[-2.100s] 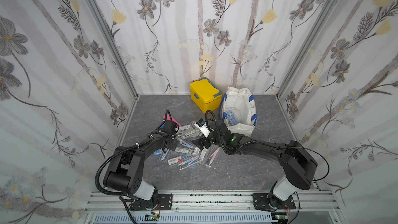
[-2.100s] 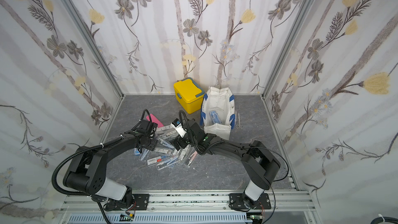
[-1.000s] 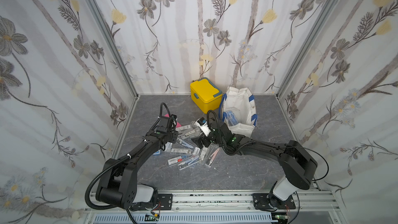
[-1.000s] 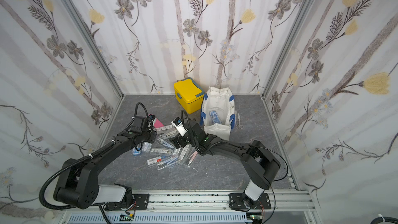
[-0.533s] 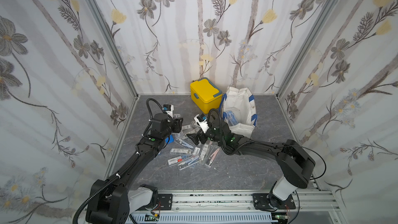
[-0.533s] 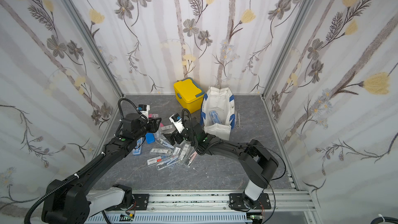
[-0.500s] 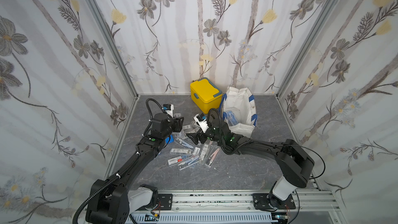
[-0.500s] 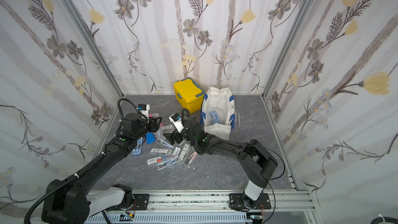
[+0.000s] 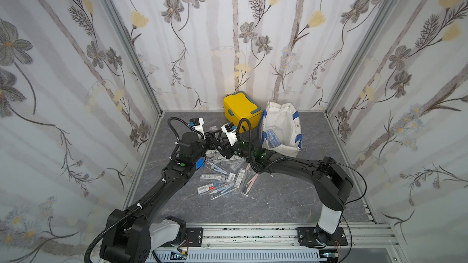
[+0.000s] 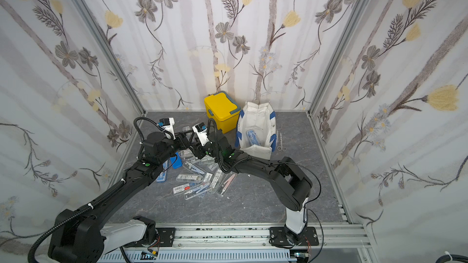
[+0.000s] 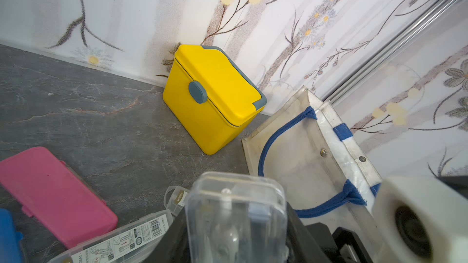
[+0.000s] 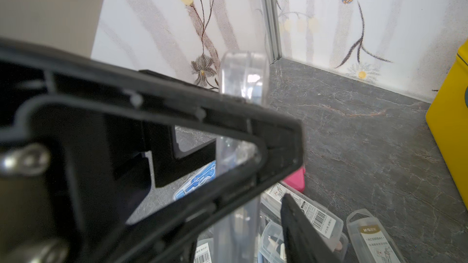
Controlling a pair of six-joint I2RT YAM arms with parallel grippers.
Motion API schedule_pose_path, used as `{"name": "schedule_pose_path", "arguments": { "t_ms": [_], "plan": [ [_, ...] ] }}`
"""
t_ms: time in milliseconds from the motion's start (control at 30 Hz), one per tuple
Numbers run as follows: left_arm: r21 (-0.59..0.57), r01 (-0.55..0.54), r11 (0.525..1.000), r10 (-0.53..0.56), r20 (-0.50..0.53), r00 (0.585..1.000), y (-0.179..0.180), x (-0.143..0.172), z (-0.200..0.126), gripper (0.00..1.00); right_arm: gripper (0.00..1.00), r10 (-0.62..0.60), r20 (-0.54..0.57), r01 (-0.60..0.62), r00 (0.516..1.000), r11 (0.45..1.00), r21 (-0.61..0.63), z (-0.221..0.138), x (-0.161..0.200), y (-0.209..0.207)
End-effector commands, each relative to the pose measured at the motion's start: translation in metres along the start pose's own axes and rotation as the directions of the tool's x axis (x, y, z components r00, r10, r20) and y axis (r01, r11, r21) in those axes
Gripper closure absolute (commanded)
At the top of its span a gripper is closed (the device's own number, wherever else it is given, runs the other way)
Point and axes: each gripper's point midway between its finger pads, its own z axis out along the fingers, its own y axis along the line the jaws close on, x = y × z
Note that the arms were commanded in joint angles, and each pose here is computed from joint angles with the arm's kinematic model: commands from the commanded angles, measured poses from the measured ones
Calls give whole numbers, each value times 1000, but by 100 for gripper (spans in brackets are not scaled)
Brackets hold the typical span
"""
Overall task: Put the compass set into the canvas bag
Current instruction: Pick up the compass set at the center of the board.
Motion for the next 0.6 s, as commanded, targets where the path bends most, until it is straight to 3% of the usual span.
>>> {"name": "schedule_pose_path", "arguments": {
  "t_ms": [0,400,567],
  "plan": [
    [33,18,999,-20,54,998,-9,-15,0,53,54,23,31,-24,999,999,29,1,-10,-4],
    [45,11,999,-13,52,999,-12,-15,0,50,83,3,28,-2,1000,999,-42,-1,-8,9],
    [47,7,999,-10,55,998,-12,-16,0,48,87,-5,42,8,999,998,-67,-3,-10,13]
  ]
}}
